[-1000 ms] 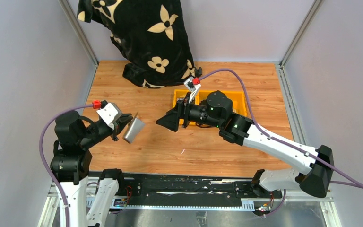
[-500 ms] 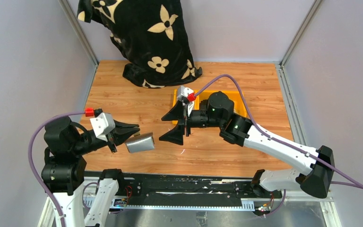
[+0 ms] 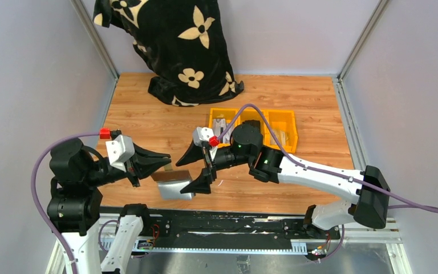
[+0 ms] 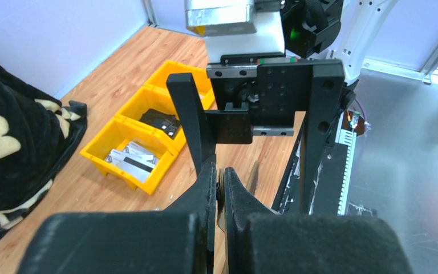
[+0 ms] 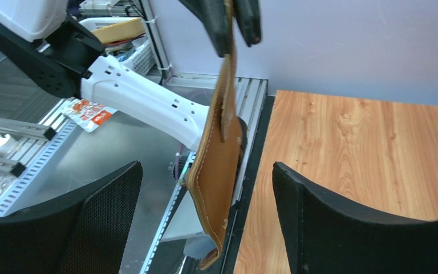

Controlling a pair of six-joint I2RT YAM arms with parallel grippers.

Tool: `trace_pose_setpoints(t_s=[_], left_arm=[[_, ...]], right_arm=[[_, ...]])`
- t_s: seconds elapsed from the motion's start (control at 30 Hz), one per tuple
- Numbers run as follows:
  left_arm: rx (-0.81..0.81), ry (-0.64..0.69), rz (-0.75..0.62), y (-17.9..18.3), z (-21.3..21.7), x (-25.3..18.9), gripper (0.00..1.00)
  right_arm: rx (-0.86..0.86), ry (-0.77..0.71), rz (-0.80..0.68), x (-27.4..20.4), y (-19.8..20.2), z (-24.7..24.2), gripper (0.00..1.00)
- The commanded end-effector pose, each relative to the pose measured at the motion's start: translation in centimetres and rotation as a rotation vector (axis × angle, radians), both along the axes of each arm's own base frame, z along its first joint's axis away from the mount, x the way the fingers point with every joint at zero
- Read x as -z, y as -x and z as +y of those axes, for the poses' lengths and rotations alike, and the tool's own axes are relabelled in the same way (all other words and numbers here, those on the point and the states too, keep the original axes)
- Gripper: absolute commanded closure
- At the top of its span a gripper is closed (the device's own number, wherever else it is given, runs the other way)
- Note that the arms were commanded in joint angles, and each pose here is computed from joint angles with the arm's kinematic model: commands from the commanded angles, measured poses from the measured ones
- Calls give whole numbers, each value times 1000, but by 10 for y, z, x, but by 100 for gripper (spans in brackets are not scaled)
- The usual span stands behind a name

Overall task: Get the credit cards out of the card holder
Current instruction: Remove the credit card from the card holder.

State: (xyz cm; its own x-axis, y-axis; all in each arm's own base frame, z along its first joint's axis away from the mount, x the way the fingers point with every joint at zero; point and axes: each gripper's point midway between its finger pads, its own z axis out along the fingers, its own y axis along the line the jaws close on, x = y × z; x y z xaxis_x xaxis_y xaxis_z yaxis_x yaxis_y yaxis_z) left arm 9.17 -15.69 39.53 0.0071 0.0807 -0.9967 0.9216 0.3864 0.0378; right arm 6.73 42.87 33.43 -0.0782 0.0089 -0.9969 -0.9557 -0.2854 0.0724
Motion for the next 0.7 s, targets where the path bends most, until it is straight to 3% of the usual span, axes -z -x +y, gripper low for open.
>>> trace_pose_setpoints(t_s=[0.0,0.1,0.2,0.23,0.27,0.3,0.33,0.4,0.5,0.67], left_arm=[[34,11,-32,12,-3,-12,100],[36,13,-32,14,-4,-13,100],[29,13,-28,14,-3,-11,100],[27,13,-20,13,-3,-8,93],[26,13,-16,12,-3,-6,67],[26,14,-8,12,-3,-3,42],[18,14,2,10,-2,0,25],[-2,13,18,8,-1,7,9],[0,19,44,10,-1,16,4],[8,22,66,11,-2,26,5]], right_arm=[[34,-53,-75,-9,1,10,15],[94,-75,-64,-15,-7,16,39],[140,-97,-44,-26,-14,17,83],[155,-100,-38,-29,-17,16,95],[171,-102,-34,-33,-19,14,100],[177,-103,-28,-35,-21,11,100],[176,-104,-19,-38,-21,7,100],[169,-114,10,-45,-24,-3,100],[133,-123,71,-57,-25,-17,100],[25,-107,101,-67,-7,-29,100]])
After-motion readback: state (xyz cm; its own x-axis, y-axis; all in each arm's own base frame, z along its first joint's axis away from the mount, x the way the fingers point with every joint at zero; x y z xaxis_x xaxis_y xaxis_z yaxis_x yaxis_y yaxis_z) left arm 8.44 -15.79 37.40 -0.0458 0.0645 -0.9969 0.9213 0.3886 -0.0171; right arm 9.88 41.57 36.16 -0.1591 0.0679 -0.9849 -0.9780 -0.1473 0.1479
